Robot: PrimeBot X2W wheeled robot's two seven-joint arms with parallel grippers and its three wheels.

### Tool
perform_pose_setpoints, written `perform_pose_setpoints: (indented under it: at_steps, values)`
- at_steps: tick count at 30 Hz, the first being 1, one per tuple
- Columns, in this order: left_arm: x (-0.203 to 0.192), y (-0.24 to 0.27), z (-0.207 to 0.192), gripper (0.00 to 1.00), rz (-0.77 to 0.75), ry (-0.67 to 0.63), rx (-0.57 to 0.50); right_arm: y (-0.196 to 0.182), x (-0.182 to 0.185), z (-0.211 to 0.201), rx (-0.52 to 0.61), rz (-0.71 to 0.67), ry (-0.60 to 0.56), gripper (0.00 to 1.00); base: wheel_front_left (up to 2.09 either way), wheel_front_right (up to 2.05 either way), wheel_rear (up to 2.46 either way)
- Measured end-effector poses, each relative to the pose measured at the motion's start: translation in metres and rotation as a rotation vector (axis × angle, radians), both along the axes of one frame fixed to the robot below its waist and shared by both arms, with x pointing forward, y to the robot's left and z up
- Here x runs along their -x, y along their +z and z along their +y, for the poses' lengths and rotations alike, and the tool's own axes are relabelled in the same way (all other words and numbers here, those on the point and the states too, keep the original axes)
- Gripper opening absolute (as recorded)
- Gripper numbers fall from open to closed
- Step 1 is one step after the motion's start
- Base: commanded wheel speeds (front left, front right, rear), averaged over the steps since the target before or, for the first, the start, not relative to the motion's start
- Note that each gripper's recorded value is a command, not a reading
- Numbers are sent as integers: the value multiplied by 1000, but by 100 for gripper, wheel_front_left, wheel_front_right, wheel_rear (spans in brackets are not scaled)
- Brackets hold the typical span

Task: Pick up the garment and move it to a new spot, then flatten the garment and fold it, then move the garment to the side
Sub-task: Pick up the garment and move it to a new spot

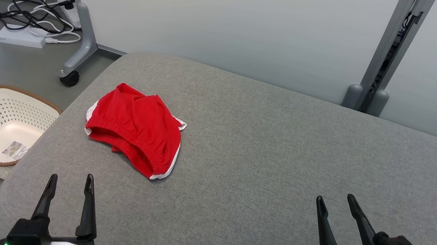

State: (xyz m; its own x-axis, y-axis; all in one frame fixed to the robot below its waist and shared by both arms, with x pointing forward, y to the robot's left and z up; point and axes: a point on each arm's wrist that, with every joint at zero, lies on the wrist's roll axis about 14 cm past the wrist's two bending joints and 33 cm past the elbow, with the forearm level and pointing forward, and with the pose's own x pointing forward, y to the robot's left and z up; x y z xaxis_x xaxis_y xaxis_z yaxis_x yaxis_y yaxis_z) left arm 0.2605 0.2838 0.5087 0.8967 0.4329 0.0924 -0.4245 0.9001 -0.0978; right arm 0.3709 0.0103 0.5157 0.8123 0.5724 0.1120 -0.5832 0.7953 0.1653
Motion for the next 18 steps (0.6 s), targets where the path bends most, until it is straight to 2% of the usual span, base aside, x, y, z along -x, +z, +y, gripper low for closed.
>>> perform_pose_setpoints:
  at_steps: [13, 18]
  values:
    - [1, -6, 1, 100, 14, 8, 26, -4, -1, 5, -2, 13, 14, 100, 0, 0, 0]
    - [-21, -1, 3, 100, -9, -3, 69, -4, -16, 4, 7, -3, 18, 100, 0, 0, 0]
